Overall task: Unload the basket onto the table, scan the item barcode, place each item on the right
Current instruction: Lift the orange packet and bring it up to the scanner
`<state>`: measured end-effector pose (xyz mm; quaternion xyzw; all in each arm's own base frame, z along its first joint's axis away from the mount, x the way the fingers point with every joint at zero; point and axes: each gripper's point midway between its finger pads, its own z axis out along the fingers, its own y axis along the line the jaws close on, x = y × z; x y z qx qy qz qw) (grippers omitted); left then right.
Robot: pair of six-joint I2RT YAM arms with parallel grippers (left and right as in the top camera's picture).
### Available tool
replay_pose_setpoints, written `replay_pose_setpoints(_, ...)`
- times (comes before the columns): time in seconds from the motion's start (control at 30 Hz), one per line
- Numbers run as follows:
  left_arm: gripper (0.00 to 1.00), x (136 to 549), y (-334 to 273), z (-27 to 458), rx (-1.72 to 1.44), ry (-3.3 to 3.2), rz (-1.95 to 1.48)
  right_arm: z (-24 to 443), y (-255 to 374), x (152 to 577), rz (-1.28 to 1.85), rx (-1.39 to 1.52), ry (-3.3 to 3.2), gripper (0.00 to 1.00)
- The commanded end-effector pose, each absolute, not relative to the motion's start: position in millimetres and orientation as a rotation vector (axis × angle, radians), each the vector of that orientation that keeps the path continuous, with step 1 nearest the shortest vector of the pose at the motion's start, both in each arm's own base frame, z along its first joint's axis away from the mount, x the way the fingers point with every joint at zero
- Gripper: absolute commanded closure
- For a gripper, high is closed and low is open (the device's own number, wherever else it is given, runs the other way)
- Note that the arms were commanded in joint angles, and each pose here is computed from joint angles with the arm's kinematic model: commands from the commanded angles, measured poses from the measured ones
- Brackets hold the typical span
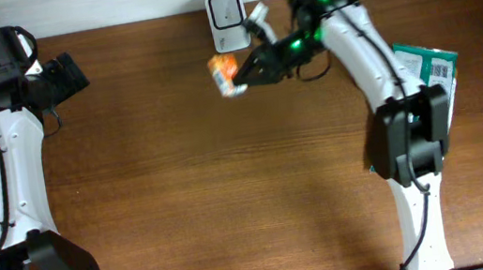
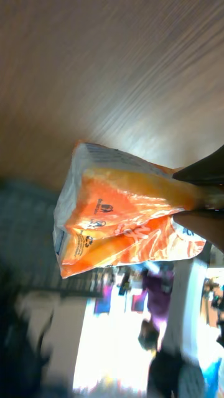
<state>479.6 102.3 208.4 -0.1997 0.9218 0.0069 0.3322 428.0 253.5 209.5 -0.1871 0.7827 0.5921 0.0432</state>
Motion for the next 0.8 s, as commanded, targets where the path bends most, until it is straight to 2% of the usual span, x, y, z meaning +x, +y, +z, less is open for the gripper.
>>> replay_pose_setpoints(0.0,0.01,480.9,103.5,217.5,-0.509,2.39,0.027,280.7,248.7,416.4,2.056,-0.614,2.064,0.96)
replay_pose_setpoints(0.4,0.01,480.9,103.5,217.5,-0.509,2.39,0.027,339.0,200.4,386.6,1.964,-0.584,1.97,0.96)
replay_pose_setpoints(0.67,0.01,480.9,103.5,217.5,-0.509,2.39,0.026,342.0,199.6,385.1,1.957,-0.589,1.965,0.96)
replay_pose_setpoints(0.77,0.01,480.9,103.5,217.5,-0.509,2.39,0.027,330.1,199.6,386.3,1.883,-0.629,2.024,0.96)
